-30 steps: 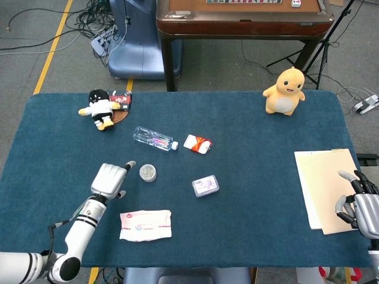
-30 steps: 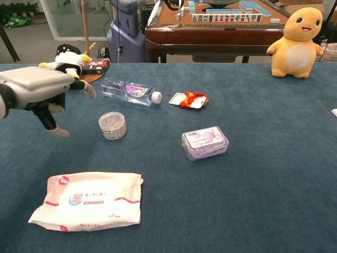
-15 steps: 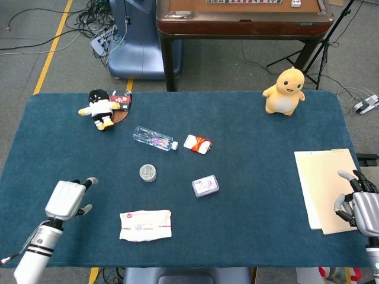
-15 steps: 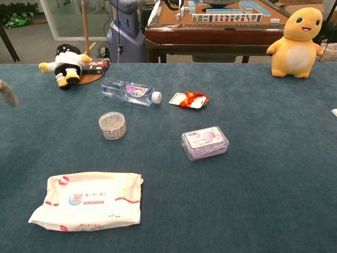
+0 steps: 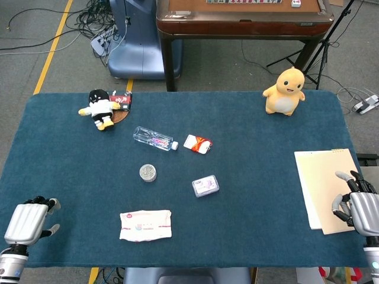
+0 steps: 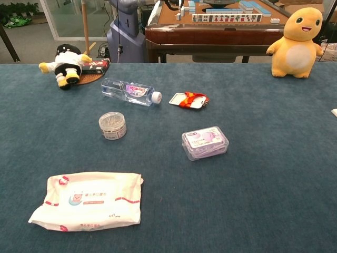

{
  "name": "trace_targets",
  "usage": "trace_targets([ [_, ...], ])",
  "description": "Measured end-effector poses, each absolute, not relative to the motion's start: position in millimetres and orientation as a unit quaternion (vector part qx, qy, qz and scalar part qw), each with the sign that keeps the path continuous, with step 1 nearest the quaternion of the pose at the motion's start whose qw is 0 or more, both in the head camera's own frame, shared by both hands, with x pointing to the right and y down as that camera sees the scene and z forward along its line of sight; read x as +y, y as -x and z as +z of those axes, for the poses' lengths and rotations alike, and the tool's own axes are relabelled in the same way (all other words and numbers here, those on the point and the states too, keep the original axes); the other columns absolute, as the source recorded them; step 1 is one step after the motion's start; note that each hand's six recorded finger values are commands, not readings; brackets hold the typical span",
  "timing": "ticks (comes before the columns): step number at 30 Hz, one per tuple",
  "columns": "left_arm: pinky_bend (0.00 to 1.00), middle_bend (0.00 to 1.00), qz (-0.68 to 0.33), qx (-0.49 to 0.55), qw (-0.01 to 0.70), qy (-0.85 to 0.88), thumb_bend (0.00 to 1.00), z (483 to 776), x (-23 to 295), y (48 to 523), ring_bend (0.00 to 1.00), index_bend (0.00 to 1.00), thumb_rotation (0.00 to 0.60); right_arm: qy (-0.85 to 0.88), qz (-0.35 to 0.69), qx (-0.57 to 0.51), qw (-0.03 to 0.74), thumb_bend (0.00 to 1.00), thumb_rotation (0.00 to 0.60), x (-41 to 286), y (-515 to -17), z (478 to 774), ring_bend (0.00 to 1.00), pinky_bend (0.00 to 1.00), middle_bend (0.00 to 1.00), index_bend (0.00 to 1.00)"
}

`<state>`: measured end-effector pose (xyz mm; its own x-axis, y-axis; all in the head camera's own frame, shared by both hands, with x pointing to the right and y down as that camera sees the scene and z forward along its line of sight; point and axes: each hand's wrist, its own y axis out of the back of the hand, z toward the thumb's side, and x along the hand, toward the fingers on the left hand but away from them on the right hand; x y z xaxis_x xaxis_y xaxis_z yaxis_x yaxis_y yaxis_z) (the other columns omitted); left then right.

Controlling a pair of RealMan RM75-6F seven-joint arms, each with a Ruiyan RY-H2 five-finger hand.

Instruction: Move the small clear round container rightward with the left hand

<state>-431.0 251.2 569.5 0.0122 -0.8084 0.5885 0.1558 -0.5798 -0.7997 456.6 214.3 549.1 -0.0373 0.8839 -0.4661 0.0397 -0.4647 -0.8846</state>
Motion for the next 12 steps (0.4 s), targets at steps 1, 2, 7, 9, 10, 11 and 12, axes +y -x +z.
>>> trace_targets([
  [1,0.45,0.5,-0.652,0.266,0.376,0.603,0.16,570,252,434,0.36,0.46,0.6,0.6,0.61,-0.384,0.347,0.08,0.6,214,-457,549,0.09,0.23,0.21,0.23],
  [2,0.45,0.5,-0.653,0.266,0.379,0.599,0.16,570,251,437,0.36,0.46,0.6,0.6,0.61,-0.384,0.347,0.08,0.6,214,-457,549,0.09,0.23,0.21,0.23],
  [7,0.47,0.5,-0.649,0.305,0.38,0.585,0.16,564,243,446,0.36,0.45,0.6,0.599,0.61,-0.387,0.346,0.08,0.6,213,-458,549,0.09,0.23,0.21,0.23],
  [9,0.48,0.5,-0.649,0.312,0.384,0.579,0.16,562,243,449,0.36,0.45,0.6,0.597,0.612,-0.388,0.344,0.08,0.6,213,-460,549,0.09,0.23,0.21,0.23],
  [10,0.49,0.5,-0.647,0.314,0.383,0.579,0.16,562,243,449,0.36,0.44,0.6,0.596,0.613,-0.388,0.343,0.08,0.6,213,-461,550,0.09,0.23,0.21,0.23],
  [11,0.49,0.5,-0.646,0.315,0.382,0.58,0.16,562,243,448,0.36,0.43,0.6,0.596,0.614,-0.388,0.341,0.08,0.6,212,-461,550,0.09,0.23,0.21,0.23],
  [12,0.5,0.5,-0.646,0.316,0.382,0.581,0.16,563,243,448,0.36,0.42,0.6,0.596,0.616,-0.387,0.34,0.08,0.6,212,-462,551,0.09,0.23,0.21,0.23],
])
